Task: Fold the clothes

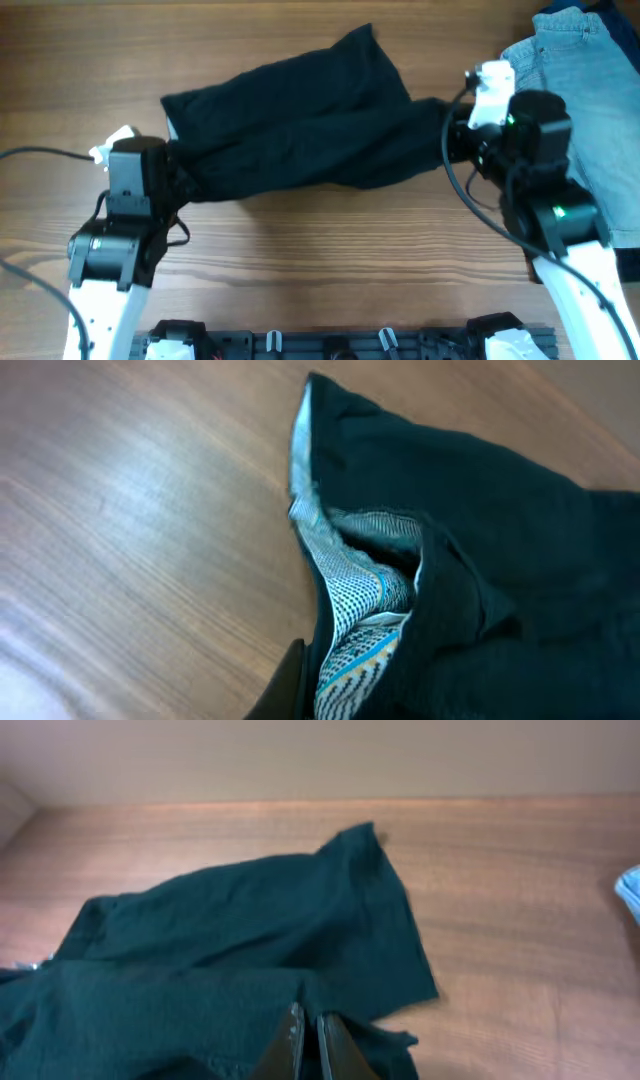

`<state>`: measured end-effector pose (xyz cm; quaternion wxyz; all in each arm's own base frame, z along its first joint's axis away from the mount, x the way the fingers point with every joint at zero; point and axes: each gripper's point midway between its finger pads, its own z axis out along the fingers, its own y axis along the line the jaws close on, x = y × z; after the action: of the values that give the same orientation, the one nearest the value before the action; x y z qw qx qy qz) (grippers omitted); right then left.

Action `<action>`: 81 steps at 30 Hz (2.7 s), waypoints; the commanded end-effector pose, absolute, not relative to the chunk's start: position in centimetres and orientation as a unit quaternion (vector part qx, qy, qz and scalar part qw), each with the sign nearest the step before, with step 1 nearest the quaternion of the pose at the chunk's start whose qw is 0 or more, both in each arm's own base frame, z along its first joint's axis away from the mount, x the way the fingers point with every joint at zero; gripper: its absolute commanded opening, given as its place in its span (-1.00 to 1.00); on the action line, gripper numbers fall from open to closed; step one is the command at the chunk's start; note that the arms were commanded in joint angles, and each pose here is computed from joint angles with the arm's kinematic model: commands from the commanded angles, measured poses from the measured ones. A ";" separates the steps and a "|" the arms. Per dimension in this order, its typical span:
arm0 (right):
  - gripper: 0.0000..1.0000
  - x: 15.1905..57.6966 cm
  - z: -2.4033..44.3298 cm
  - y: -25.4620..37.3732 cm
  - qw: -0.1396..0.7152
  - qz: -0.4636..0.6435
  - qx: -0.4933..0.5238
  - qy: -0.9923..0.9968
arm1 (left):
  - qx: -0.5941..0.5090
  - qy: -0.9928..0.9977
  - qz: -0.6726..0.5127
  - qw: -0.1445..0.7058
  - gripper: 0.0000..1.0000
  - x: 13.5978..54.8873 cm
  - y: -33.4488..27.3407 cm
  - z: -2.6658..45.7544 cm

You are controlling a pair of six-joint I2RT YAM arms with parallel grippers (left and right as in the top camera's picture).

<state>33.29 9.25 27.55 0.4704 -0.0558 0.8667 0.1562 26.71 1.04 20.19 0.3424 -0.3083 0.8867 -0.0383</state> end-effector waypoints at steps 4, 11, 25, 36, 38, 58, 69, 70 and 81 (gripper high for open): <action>-0.91 27.6 31.0 8.8 0.497 0.177 -0.064 0.847 | -0.342 0.868 -0.085 0.350 -0.92 22.4 0.6 22.3; -0.91 30.1 29.1 9.6 0.474 0.180 -0.077 0.859 | -0.350 0.874 -0.050 0.334 -0.92 22.0 1.5 21.3; -0.91 45.0 18.5 14.3 0.464 0.221 -0.117 0.850 | -0.393 0.874 0.053 0.279 -0.92 32.1 4.9 12.9; -0.91 50.0 14.7 14.9 0.514 0.214 -0.121 0.822 | -0.429 0.816 0.017 0.387 0.30 41.0 8.1 11.7; -0.52 50.7 13.6 15.0 0.519 0.216 -0.118 0.819 | -0.429 0.802 0.002 0.417 1.00 42.4 8.1 12.6; 0.99 50.8 15.4 16.1 0.515 0.248 -0.131 0.810 | -0.284 0.853 0.077 0.430 1.00 43.0 8.9 13.6; 0.99 50.3 14.5 16.0 0.497 0.237 -0.144 0.822 | -0.196 0.863 -0.002 0.465 0.99 43.7 5.3 17.1; 0.99 50.0 14.9 16.0 0.496 0.233 -0.149 0.823 | -0.184 0.866 -0.003 0.466 0.99 43.5 5.1 17.5; 0.99 46.1 16.5 16.6 0.431 0.246 -0.200 0.845 | -0.076 0.917 -0.053 0.387 0.98 43.4 1.4 11.7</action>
<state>46.46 16.27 15.16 0.4263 -0.1788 0.8539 0.2391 43.05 2.98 13.30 0.4075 -0.1197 0.9049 -0.0287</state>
